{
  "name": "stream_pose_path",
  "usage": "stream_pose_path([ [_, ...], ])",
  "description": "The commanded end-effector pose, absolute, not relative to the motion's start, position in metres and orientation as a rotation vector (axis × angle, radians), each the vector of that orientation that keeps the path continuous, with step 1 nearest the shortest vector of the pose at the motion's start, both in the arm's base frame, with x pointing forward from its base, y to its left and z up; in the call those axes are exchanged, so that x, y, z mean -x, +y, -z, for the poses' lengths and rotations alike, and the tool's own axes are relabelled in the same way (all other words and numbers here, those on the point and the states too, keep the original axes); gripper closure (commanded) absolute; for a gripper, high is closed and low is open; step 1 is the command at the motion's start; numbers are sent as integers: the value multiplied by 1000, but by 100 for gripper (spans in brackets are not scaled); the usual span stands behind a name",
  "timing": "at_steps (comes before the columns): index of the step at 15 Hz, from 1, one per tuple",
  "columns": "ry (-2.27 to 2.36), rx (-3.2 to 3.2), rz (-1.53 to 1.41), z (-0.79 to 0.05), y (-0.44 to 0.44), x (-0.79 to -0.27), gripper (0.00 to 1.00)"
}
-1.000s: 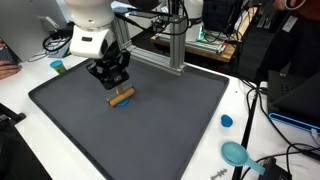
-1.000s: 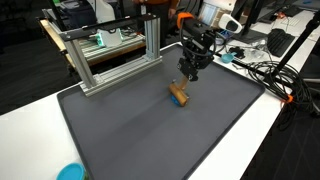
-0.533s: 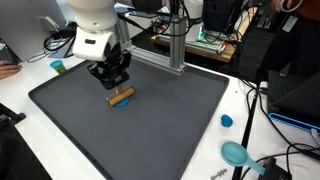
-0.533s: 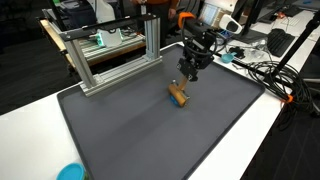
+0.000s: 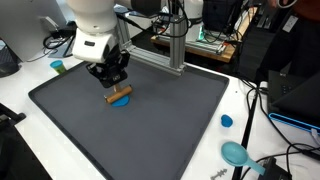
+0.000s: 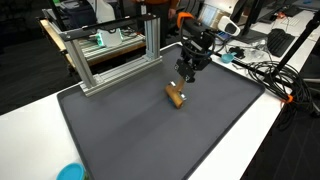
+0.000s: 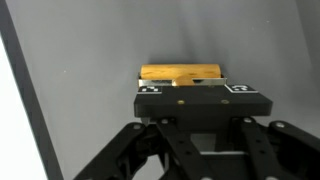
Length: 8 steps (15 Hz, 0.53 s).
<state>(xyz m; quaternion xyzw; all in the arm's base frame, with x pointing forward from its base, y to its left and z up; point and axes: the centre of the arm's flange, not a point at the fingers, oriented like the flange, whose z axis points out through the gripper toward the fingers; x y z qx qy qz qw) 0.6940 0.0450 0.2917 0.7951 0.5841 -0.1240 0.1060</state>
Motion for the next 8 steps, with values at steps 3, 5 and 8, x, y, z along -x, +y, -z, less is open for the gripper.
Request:
stream_pose_path([
  [3,1618,-2325,571,-244,-7,-696,78],
  [5,1638,-2364,558,-275,-28,-694,78],
  [8,1709,-2414,458,-314,-45,-686,78],
])
